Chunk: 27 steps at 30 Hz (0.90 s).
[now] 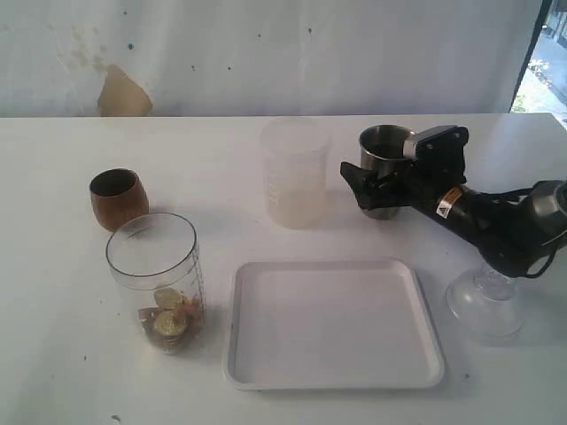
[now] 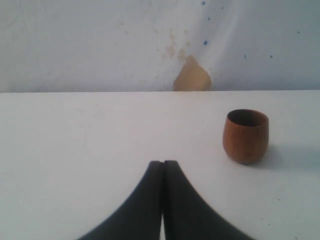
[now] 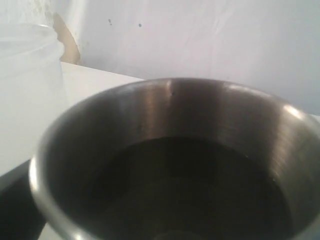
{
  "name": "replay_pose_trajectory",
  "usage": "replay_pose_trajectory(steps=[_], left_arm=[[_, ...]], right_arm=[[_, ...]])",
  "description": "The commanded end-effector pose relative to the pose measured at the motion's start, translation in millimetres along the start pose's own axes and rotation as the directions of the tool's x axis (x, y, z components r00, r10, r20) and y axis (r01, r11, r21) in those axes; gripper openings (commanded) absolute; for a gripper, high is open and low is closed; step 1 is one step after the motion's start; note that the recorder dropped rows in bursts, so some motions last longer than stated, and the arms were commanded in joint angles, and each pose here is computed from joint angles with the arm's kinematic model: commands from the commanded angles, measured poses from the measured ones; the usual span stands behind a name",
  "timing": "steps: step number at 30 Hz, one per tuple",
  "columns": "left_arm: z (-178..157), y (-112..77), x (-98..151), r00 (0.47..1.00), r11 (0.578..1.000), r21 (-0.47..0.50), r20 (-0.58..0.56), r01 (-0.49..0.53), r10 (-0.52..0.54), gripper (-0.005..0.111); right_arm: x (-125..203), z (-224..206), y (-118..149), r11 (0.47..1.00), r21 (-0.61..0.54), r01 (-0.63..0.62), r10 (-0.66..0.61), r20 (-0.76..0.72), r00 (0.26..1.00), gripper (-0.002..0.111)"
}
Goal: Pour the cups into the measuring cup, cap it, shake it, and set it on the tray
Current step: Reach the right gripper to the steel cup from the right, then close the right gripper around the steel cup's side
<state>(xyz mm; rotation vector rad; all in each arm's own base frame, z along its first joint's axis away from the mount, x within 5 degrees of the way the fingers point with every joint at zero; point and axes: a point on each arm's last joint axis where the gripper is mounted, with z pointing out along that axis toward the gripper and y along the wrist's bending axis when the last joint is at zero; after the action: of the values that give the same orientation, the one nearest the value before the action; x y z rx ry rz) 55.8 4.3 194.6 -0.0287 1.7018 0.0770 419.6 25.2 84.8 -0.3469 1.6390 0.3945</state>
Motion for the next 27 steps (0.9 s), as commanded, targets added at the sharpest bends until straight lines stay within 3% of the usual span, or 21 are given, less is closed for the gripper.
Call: replay_pose_trajectory(steps=[1, 3, 14, 27], left_arm=[[-0.1, -0.3, 0.0, 1.0, 1.0, 0.005, 0.014, -0.005, 0.005, 0.0], [-0.1, -0.3, 0.0, 1.0, 1.0, 0.005, 0.014, -0.005, 0.005, 0.0], [-0.1, -0.3, 0.0, 1.0, 1.0, 0.005, 0.014, -0.005, 0.005, 0.0], [-0.1, -0.3, 0.0, 1.0, 1.0, 0.005, 0.014, -0.005, 0.005, 0.0]], right_arm=[[7.6, 0.9, 1.7, 1.0, -0.006, -0.006, 0.006, -0.019, 1.0, 0.105], [-1.8, 0.5, 4.9, 0.999, -0.038, -0.038, 0.038, -0.012, 0.999, 0.105], [-24.2, -1.8, 3.3, 0.999, -0.015, 0.05, -0.051, -0.102, 0.993, 0.105], [-5.6, -9.1, -14.3, 0.996, 0.015, 0.09, -0.087, -0.144, 0.986, 0.105]])
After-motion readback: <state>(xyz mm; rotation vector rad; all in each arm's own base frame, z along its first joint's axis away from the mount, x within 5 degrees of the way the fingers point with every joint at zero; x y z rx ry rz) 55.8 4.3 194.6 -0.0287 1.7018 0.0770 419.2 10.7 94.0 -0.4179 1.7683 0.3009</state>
